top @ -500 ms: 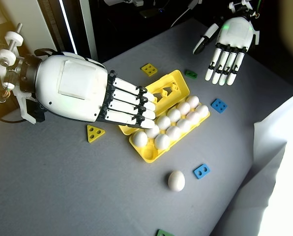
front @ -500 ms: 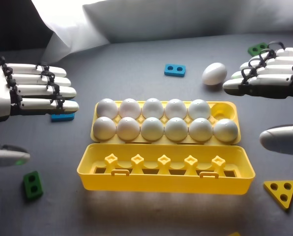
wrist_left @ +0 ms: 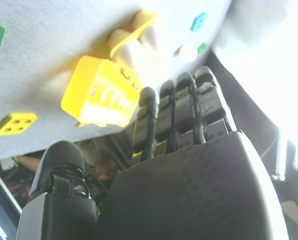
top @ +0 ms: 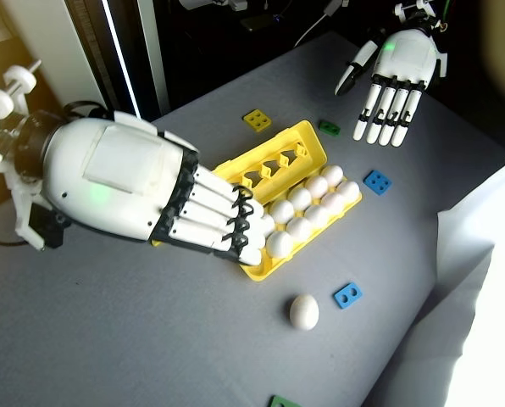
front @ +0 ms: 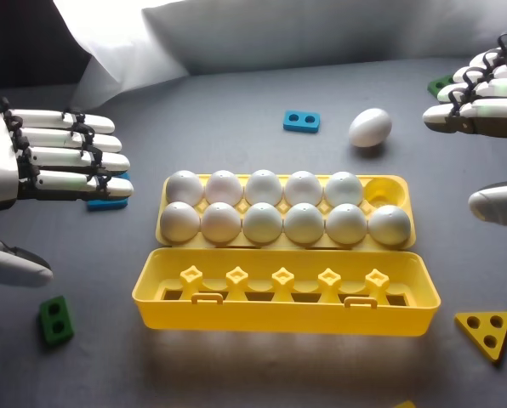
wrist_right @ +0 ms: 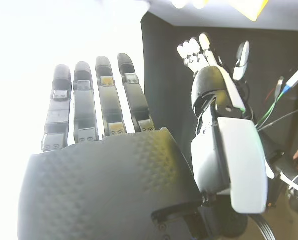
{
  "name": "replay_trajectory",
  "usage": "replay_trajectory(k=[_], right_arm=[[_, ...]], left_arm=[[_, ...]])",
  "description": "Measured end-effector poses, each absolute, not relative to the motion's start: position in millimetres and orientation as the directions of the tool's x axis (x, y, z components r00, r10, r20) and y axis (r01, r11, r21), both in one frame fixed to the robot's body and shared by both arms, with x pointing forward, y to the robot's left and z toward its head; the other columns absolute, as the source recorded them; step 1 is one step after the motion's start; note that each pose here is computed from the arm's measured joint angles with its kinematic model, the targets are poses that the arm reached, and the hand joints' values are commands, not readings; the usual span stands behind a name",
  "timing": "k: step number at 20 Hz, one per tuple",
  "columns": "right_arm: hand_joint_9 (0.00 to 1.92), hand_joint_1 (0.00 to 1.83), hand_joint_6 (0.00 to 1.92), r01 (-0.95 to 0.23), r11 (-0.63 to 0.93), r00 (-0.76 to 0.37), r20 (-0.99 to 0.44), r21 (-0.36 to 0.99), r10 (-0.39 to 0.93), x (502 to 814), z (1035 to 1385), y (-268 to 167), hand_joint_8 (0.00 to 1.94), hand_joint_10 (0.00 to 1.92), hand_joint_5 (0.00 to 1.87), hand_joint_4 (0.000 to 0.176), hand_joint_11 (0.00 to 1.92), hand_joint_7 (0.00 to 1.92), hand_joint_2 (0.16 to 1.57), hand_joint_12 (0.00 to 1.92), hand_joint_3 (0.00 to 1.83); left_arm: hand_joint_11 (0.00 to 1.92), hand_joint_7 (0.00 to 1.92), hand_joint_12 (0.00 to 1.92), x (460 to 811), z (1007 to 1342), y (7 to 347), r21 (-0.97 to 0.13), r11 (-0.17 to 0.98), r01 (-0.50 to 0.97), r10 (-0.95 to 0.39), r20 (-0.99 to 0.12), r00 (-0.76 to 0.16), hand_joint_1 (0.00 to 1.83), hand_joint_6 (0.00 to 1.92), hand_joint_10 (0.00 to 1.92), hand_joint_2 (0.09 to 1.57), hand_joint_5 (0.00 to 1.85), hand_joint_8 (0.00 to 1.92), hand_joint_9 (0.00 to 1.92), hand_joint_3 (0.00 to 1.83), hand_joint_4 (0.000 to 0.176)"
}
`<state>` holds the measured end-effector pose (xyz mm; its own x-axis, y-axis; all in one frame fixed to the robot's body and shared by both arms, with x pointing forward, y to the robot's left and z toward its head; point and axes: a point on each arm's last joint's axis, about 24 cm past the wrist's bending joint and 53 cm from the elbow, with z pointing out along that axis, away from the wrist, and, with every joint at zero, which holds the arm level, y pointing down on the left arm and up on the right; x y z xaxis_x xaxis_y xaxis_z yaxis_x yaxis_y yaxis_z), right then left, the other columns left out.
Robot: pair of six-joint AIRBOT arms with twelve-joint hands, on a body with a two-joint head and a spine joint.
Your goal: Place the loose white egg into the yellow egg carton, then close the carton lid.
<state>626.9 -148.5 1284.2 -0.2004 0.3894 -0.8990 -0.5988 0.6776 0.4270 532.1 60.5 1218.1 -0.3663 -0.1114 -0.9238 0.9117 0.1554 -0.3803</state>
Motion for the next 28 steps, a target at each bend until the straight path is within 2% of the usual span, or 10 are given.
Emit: replay_trajectory(k=[3,4,5,7,9,10,11,12,16,28], right_arm=[[0.12,0.00,0.01,-0.577,0.702,-0.200,-0.906,0.417,0.373,645,1276,-155,0.00,0.00,0.24,0.005,0.00,0.15,1.24,0.33,0.00],[0.11,0.00,0.01,-0.580,0.697,-0.223,-0.905,0.422,0.363,652,1270,-157,0.00,0.00,0.27,0.037,0.00,0.15,1.15,0.31,0.00],[0.11,0.00,0.01,-0.577,0.690,-0.244,-0.898,0.438,0.366,656,1267,-159,0.00,0.00,0.27,0.037,0.00,0.15,1.15,0.31,0.00],[0.06,0.00,0.00,-0.570,0.676,-0.289,-0.885,0.466,0.366,668,1260,-164,0.00,0.00,0.26,0.079,0.00,0.10,1.05,0.13,0.00],[0.00,0.12,0.00,-0.597,0.685,-0.278,-0.909,0.417,0.311,675,1255,-163,0.00,0.00,0.25,0.139,0.00,0.00,0.89,0.00,0.00],[0.00,0.12,0.00,-0.611,0.686,-0.266,-0.919,0.395,0.292,677,1255,-161,0.00,0.00,0.25,0.139,0.00,0.00,0.89,0.00,0.00],[0.00,0.14,0.00,-0.628,0.688,-0.253,-0.931,0.364,0.261,679,1252,-156,0.00,0.00,0.26,0.167,0.00,0.00,0.85,0.00,0.00],[0.00,0.20,0.00,-0.639,0.685,-0.240,-0.937,0.350,0.255,685,1254,-152,0.00,0.00,0.25,0.176,0.00,0.00,0.80,0.00,0.00],[0.00,0.38,0.01,-0.645,0.697,-0.148,-0.946,0.313,0.288,714,1284,-155,0.00,0.00,0.39,0.176,0.00,0.00,0.70,0.00,0.00],[0.00,0.63,0.02,-0.629,0.741,-0.066,-0.966,0.234,0.249,766,1286,-144,0.00,0.00,0.73,0.176,0.00,0.00,0.71,0.00,0.01]], left_arm=[[0.02,0.09,0.01,532,1214,62,-0.395,0.158,0.905,-0.100,-0.918,-0.384,0.00,0.01,0.01,1.25,0.13,0.01,0.05,0.02,0.000],[0.01,0.09,0.01,530,1212,61,-0.416,0.152,0.897,-0.091,-0.909,-0.407,0.00,0.00,0.00,1.25,0.12,0.00,0.05,0.02,0.000],[0.01,0.09,0.01,529,1209,61,-0.428,0.149,0.891,-0.080,-0.904,-0.421,0.00,0.00,0.00,1.25,0.12,0.00,0.05,0.02,0.000],[0.00,0.07,0.00,526,1203,60,-0.433,0.152,0.888,-0.050,-0.901,-0.431,0.00,0.00,0.00,1.26,0.11,0.00,0.01,0.02,0.000],[0.00,0.08,0.00,525,1211,57,-0.430,0.140,0.892,-0.074,-0.903,-0.424,0.00,0.00,0.00,1.25,0.11,0.01,0.02,0.01,0.000],[0.00,0.08,0.00,526,1215,57,-0.432,0.134,0.892,-0.085,-0.902,-0.424,0.00,0.00,0.00,1.25,0.11,0.01,0.02,0.01,0.000],[0.00,0.08,0.00,525,1217,57,-0.442,0.124,0.888,-0.089,-0.897,-0.434,0.00,0.00,0.01,1.25,0.11,0.01,0.03,0.01,0.000],[0.00,0.09,0.00,523,1221,57,-0.470,0.107,0.876,-0.097,-0.882,-0.462,0.00,0.00,0.01,1.25,0.12,0.01,0.03,0.01,0.000],[0.00,0.11,0.00,526,1213,65,-0.475,0.123,0.871,-0.061,-0.880,-0.471,0.00,0.00,0.00,1.25,0.14,0.00,0.05,0.00,0.000],[0.00,0.08,0.00,512,1206,58,-0.494,0.073,0.867,0.047,-0.866,-0.497,0.00,0.00,0.00,1.25,0.10,0.00,0.02,0.00,0.000]])
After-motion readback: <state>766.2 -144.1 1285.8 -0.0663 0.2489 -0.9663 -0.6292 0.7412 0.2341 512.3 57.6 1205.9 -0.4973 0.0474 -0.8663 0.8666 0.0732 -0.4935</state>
